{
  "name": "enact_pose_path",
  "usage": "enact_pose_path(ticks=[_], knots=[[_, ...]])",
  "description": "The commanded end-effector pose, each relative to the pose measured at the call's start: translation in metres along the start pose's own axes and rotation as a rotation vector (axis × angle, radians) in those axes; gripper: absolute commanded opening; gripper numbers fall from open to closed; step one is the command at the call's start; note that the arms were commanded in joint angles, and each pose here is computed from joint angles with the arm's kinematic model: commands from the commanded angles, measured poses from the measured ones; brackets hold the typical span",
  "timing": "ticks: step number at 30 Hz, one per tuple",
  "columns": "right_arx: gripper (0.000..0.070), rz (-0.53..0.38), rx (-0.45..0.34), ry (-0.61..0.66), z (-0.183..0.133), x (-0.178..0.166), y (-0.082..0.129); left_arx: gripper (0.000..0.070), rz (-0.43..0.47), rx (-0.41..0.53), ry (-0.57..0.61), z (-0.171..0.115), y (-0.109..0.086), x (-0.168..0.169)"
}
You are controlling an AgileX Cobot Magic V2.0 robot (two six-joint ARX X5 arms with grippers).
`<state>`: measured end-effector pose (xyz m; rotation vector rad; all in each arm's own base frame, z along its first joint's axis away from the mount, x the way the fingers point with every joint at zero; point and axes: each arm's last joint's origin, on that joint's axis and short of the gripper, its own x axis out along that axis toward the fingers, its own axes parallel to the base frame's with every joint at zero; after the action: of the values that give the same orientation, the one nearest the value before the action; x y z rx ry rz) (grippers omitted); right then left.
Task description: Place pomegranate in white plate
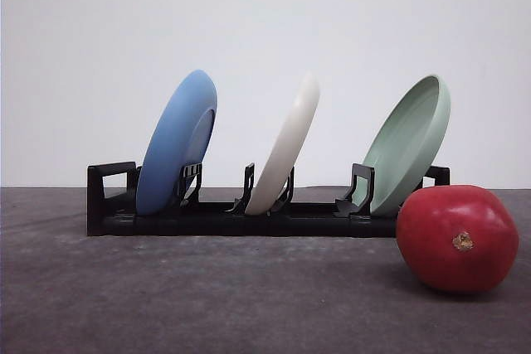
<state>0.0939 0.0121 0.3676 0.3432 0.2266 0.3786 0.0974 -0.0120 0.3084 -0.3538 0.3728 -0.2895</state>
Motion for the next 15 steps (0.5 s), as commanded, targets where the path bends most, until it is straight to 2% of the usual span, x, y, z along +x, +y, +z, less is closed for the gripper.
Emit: enact_pose_path(ticks=[1, 5, 8, 12, 15], knots=[[0.0006, 0.056, -0.063, 0.026, 0.012, 0.000, 0.006, 0.0003, -0.042, 0.060, 0.011, 0.017, -0.009, -0.006], [0.0006, 0.189, -0.145, 0.117, 0.023, 0.003, 0.013, 0.0003, -0.115, 0.127, 0.071, 0.045, -0.023, -0.014], [0.0006, 0.289, -0.153, 0.175, 0.023, 0.006, 0.014, 0.0003, -0.196, 0.232, 0.108, 0.061, -0.033, -0.018], [0.0006, 0.342, -0.129, 0.214, 0.021, 0.009, 0.013, 0.0001, -0.321, 0.365, 0.155, 0.071, -0.040, -0.018], [0.0007, 0.348, -0.134, 0.210, 0.021, 0.008, 0.014, 0.0000, -0.434, 0.420, 0.173, 0.071, -0.043, -0.014]])
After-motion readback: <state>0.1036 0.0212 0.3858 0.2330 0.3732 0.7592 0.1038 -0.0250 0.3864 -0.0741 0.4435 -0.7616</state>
